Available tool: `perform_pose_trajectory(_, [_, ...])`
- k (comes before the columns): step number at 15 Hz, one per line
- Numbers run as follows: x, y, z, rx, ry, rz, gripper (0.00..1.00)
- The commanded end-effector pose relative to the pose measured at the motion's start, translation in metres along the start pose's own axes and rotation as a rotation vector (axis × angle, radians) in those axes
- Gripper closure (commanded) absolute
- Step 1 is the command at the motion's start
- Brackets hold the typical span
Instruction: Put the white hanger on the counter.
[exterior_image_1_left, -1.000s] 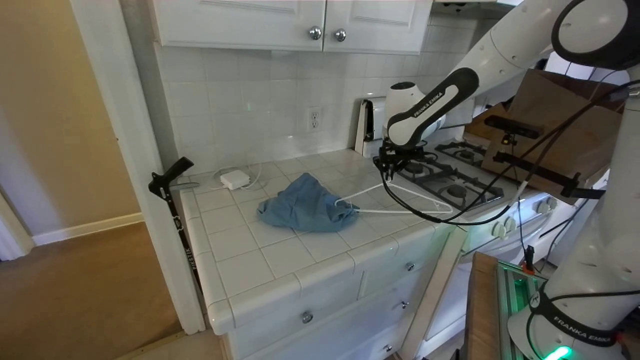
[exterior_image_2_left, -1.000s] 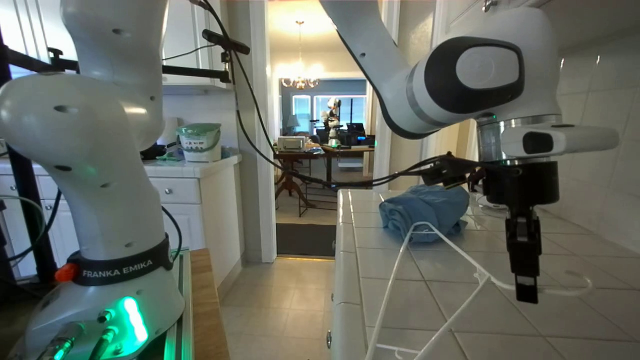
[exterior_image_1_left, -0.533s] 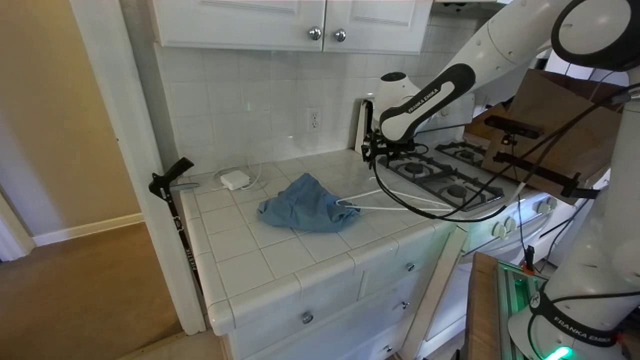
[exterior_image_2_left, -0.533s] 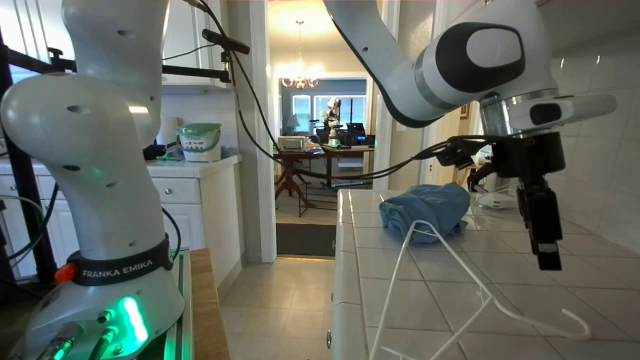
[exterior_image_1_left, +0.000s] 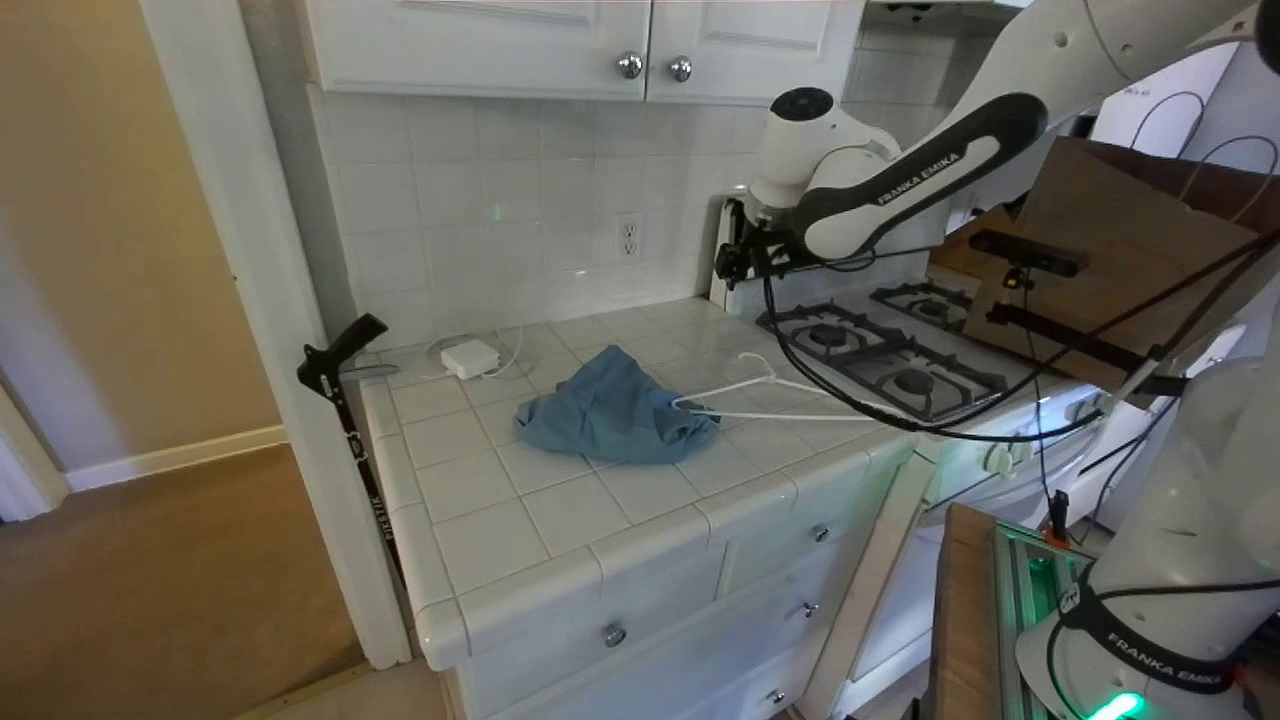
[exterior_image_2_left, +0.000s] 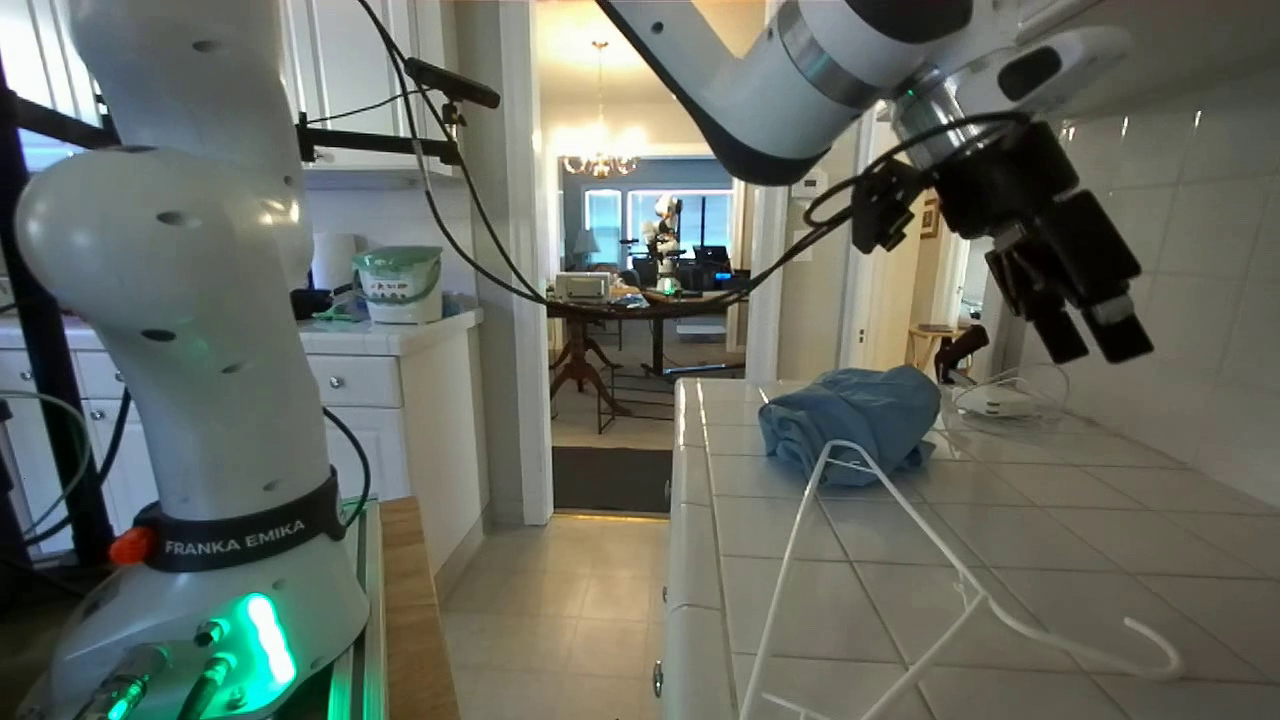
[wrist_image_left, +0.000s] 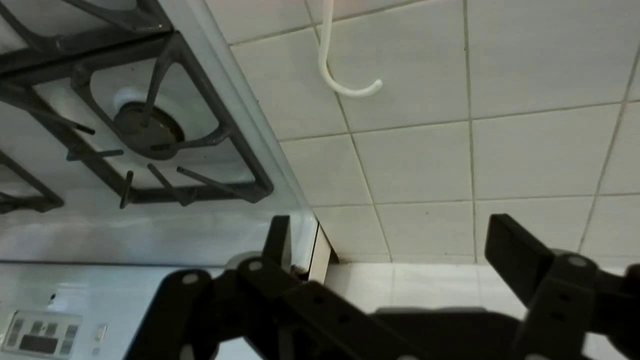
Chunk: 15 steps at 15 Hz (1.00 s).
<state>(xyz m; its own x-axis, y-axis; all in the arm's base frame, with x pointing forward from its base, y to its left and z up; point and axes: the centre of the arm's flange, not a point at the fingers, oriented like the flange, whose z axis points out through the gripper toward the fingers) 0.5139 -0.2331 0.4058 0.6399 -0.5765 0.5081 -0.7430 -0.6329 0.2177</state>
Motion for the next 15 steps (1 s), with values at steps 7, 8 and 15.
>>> perform_pose_trajectory(7, [-0.05, 0.054, -0.156, 0.083, 0.213, 0.022, 0.0])
perform_pose_trajectory(8, [-0.054, 0.057, -0.167, 0.123, 0.222, 0.034, 0.0])
perform_pose_trajectory(15, [-0.048, 0.058, -0.181, 0.141, 0.246, 0.042, 0.0])
